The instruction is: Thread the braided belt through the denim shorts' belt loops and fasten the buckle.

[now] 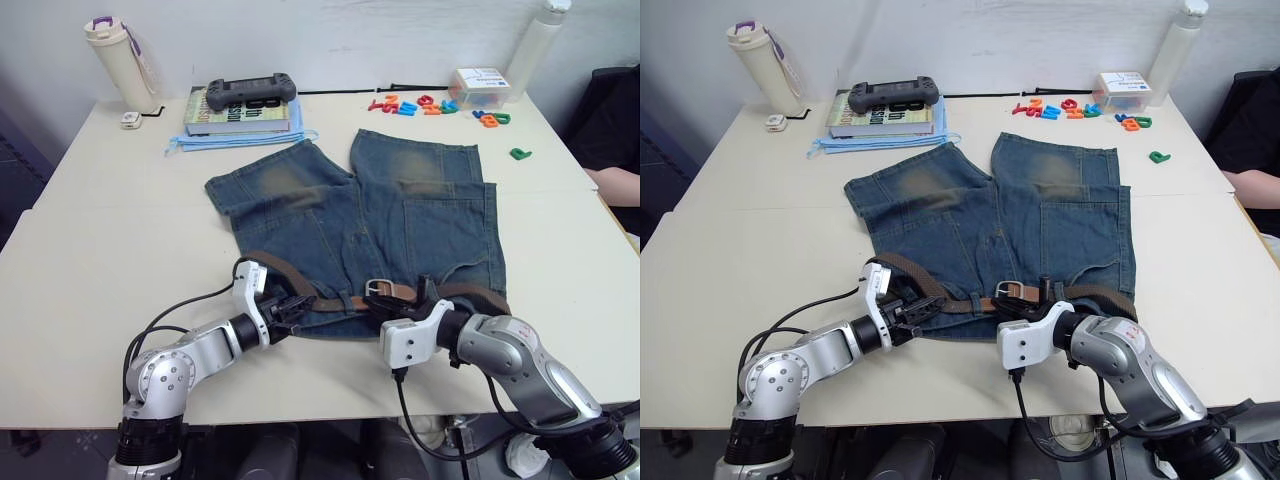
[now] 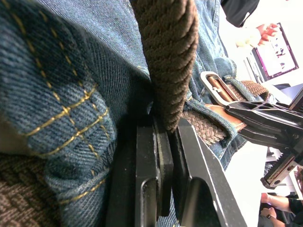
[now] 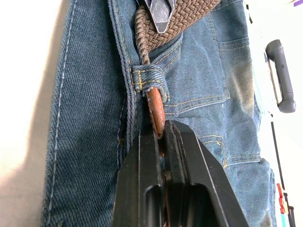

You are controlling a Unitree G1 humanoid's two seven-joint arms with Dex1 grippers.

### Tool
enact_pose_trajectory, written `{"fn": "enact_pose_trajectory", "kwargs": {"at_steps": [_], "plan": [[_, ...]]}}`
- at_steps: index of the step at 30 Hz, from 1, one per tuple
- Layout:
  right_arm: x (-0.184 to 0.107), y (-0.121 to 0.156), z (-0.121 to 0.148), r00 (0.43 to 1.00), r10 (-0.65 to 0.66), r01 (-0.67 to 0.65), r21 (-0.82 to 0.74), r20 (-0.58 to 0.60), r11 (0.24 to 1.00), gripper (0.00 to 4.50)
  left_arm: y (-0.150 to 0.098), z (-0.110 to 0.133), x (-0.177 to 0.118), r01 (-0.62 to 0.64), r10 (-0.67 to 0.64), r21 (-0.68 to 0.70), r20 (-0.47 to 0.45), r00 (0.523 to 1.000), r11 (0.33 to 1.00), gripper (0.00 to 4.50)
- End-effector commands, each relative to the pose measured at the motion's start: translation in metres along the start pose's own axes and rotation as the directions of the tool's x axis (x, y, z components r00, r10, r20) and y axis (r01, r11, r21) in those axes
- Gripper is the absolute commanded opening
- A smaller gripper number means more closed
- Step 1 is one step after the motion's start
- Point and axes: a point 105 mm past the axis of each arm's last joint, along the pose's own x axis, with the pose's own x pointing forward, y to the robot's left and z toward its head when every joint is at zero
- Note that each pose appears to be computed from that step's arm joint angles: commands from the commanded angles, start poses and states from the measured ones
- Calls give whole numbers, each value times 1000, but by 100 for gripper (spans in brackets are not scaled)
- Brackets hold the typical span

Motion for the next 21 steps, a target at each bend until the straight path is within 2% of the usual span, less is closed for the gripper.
{"fn": "enact_pose_trajectory", "kwargs": {"at_steps": [1,3,5,6,7,11,14,17,19,21], "plan": [[0,-4,12,999,-19,19,-16,44,1000,6,-10,-2,1,37,-37,36,-14,999,999,0],[0,-4,12,999,-16,17,-16,46,1000,6,-11,-2,1,40,-39,41,-13,999,998,0],[0,-3,13,999,-10,10,-14,48,1000,0,-12,3,-4,33,-31,163,-16,999,986,82],[0,-3,13,999,-8,8,-9,47,1000,0,-14,6,-8,44,-42,206,-15,999,978,99],[0,-3,12,999,-7,7,-6,47,1000,0,-16,8,-11,55,-53,232,-14,998,971,145],[-1,-4,11,999,-1,1,5,43,1000,0,-19,12,-35,73,-61,445,-41,997,892,306],[0,-6,12,999,-4,3,23,51,1000,0,-33,8,-48,153,-137,539,-70,988,829,306],[1,-8,14,998,-10,9,23,61,1000,0,-41,-13,-46,236,-185,550,-148,972,801,306],[1,-9,15,998,-12,10,24,62,1000,0,-36,-27,-42,247,-163,553,-197,967,796,306],[-1,-12,15,998,-17,16,22,60,1000,0,-19,-39,-38,205,-91,541,-230,969,816,306]]}}
